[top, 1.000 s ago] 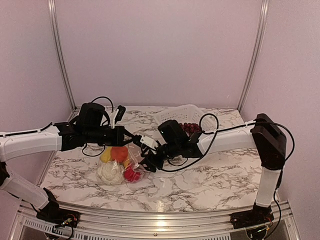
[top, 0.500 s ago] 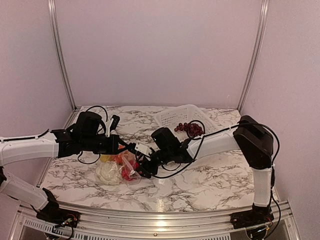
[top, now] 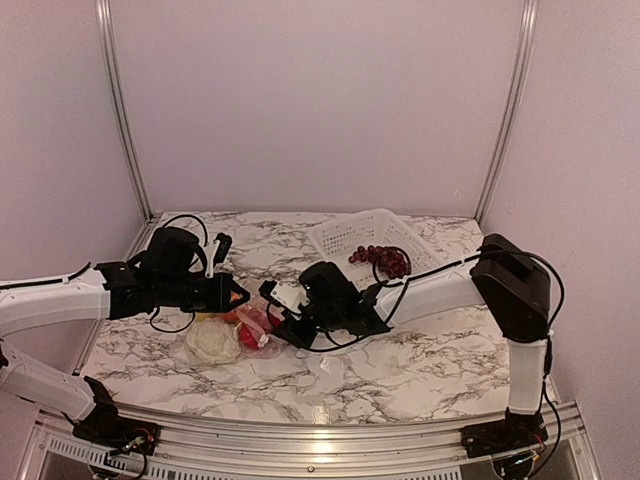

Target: Open the zip-top bag and remove the fake food

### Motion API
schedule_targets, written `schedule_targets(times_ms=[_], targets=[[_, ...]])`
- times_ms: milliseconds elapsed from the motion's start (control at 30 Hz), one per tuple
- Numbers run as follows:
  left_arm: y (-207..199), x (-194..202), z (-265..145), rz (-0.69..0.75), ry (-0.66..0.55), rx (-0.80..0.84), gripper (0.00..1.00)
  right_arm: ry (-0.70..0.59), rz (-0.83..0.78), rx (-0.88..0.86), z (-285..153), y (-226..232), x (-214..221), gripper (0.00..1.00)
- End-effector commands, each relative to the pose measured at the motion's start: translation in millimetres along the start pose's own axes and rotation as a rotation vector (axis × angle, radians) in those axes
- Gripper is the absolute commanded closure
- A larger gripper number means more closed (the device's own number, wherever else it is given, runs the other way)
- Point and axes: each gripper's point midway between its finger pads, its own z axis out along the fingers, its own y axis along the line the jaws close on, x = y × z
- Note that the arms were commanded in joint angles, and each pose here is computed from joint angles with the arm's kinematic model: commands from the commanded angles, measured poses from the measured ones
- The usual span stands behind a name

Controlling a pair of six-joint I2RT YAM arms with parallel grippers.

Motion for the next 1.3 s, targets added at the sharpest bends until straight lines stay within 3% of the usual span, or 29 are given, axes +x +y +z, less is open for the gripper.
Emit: schedule_targets(times_ms=[0, 200, 533, 700, 800, 967, 1267], targets=[[5, -2, -6, 0.009, -0.022, -0.026, 1.0, 0.06, 0.042, 0.26, -29, -45, 14, 0.47], [0, 0, -6, 0.037, -0.004, 0.001, 1.0, -0.084, 0.0, -0.061, -52, 10, -16, 0.43], [-6, -3, -5, 0.036, -0.012, 0.026, 1.0, -0.122, 0.166, -0.07, -35, -8, -56, 0.69], [-8, -10, -6, 0.027, -0.038, 0.024, 1.0, -0.072, 0.207, -0.051, -16, -14, -48, 0.71], [-8, -12, -5, 0.018, -0.047, 0.026, 1.0, -0.043, 0.228, -0.063, -7, -12, -44, 0.65], [-7, -12, -2, 0.012, -0.044, 0.024, 1.0, -0.017, 0.272, -0.105, 3, -5, -36, 0.42], [-3, -5, 0, -0.001, -0.032, 0.021, 1.0, 0.122, 0.359, -0.118, 34, -1, 10, 0.31]])
